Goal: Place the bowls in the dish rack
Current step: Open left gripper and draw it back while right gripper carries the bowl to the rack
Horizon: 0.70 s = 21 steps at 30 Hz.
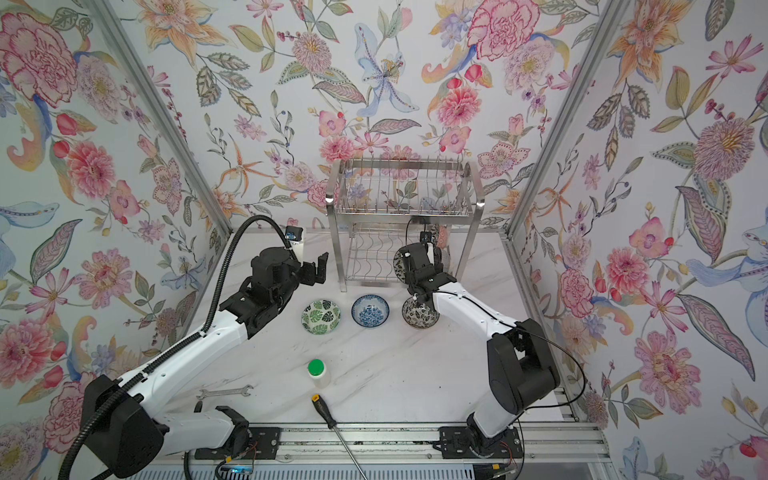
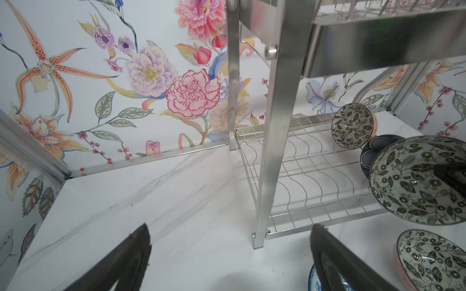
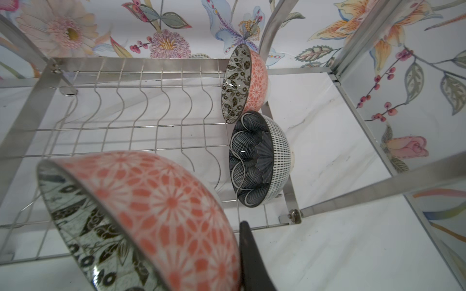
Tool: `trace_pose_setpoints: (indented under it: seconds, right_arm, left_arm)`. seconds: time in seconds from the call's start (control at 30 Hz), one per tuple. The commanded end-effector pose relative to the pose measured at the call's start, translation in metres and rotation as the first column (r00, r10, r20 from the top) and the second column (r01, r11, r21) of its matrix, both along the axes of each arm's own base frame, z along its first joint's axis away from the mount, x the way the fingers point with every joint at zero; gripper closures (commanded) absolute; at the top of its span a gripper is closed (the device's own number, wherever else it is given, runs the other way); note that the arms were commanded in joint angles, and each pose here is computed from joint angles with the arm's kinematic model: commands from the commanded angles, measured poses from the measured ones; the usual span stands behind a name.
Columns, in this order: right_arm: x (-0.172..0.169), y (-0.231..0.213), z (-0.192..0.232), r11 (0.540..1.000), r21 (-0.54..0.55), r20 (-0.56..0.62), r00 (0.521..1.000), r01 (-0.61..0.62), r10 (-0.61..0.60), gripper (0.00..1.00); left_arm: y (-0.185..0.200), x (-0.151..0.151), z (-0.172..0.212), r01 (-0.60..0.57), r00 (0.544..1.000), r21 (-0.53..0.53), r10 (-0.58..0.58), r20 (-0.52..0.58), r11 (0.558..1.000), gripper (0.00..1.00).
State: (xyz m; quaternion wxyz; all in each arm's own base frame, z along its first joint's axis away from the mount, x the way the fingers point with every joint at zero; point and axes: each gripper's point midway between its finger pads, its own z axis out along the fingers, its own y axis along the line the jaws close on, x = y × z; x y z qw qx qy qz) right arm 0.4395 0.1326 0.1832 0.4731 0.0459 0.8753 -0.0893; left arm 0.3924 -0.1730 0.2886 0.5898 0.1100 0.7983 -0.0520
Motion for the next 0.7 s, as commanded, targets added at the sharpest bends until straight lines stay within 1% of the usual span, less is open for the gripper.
trace_pose_setpoints:
  seconds: [0.0, 0.1, 0.23, 0.37, 0.5, 0.67]
  right_arm:
    - [0.025, -0.009, 0.032, 0.993, -0.020, 0.144, 0.983, 0.117, -0.113, 1.00]
    - [0.038, -0.008, 0.028, 0.986, -0.061, 0.154, 0.978, 0.154, -0.143, 1.00]
    - [0.058, -0.003, 0.023, 0.976, -0.111, 0.163, 0.972, 0.187, -0.167, 1.00]
    - [0.077, 0.002, 0.019, 0.971, -0.145, 0.168, 0.972, 0.189, -0.164, 1.00]
    - [0.094, -0.001, 0.015, 0.962, -0.184, 0.167, 0.971, 0.203, -0.172, 1.00]
    - [0.112, 0.001, 0.011, 0.960, -0.209, 0.164, 0.975, 0.186, -0.153, 1.00]
  left_arm:
    - [0.005, -0.007, -0.005, 0.023, 1.000, 0.034, -0.023, -0.017, 0.999, 0.01]
    - [0.007, -0.007, -0.003, 0.033, 0.999, 0.037, -0.032, -0.015, 0.999, 0.01]
    - [0.021, -0.003, -0.004, -0.008, 0.999, 0.041, 0.010, -0.036, 0.999, 0.01]
    - [0.028, -0.001, -0.004, -0.018, 0.999, 0.037, 0.020, -0.041, 0.999, 0.01]
    - [0.032, -0.002, -0.003, -0.028, 0.999, 0.040, 0.030, -0.041, 0.999, 0.01]
    - [0.036, -0.003, -0.004, -0.031, 0.999, 0.040, 0.032, -0.042, 0.999, 0.01]
